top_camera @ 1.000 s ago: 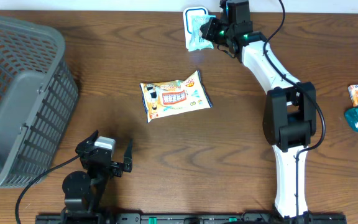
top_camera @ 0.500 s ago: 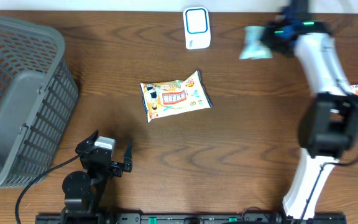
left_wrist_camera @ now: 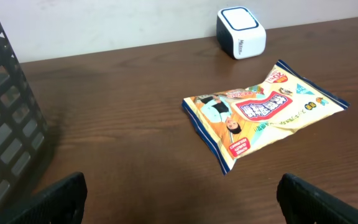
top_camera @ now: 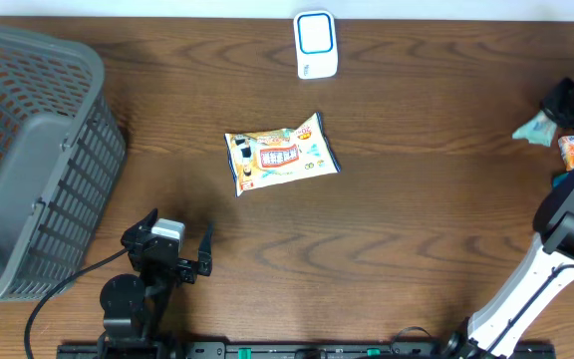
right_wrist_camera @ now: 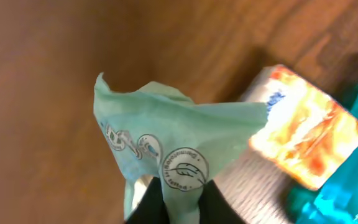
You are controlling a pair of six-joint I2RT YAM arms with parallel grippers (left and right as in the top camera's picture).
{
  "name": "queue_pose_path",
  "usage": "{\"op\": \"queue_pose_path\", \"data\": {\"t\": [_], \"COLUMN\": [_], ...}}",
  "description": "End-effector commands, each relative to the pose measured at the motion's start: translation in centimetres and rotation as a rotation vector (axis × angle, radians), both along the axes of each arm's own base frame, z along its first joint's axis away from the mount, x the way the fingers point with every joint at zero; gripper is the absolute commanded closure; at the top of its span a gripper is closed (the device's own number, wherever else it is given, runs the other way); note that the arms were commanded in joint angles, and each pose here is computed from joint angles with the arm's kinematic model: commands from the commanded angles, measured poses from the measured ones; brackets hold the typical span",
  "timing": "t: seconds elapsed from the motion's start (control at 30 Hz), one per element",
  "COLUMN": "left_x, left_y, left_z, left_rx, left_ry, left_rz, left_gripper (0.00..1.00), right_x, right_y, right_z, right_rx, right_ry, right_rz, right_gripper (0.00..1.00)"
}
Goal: Scan the item barcode
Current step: 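Carry the wipes packet to the right table edge and release it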
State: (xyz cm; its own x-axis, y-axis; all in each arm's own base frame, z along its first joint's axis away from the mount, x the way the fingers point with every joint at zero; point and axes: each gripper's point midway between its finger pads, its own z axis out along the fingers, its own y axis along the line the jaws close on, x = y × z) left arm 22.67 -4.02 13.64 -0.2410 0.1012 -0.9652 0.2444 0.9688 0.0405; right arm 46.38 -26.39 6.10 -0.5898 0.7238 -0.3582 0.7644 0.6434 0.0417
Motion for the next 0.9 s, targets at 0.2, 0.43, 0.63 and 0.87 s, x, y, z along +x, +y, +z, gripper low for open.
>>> {"op": "queue_pose_path", "data": {"t": [0.2,0.43,0.63,0.87], "left_x": [-0.2,-0.2,-0.2,-0.2], "left_y": [-0.1,-0.1,-0.1,-0.1], "left_z": [-1.1,-1.1,-1.1,-1.1], "left_rx": [0.013,0.013,0.013,0.013], "left_ry": [0.028,0.028,0.028,0.028], "left_rz": [-0.012,-0.012,-0.012,-0.012], "left_gripper": [0.02,0.02,0.02,0.02], "right_x": [-2.7,1.1,1.2,1.4], "right_y": [-2.4,5.7,15.1,30.3], "right_z": [1.1,12.1,18.6,18.7], "right_rx": [0.042,0.34,0.404,0.395], "right_ry": [0.012,-0.382,-0.46,-0.387], "right_rz": [0.01,0.234,0.451,0.893], "right_gripper": [0.11,0.01,0.01,0.01]}}
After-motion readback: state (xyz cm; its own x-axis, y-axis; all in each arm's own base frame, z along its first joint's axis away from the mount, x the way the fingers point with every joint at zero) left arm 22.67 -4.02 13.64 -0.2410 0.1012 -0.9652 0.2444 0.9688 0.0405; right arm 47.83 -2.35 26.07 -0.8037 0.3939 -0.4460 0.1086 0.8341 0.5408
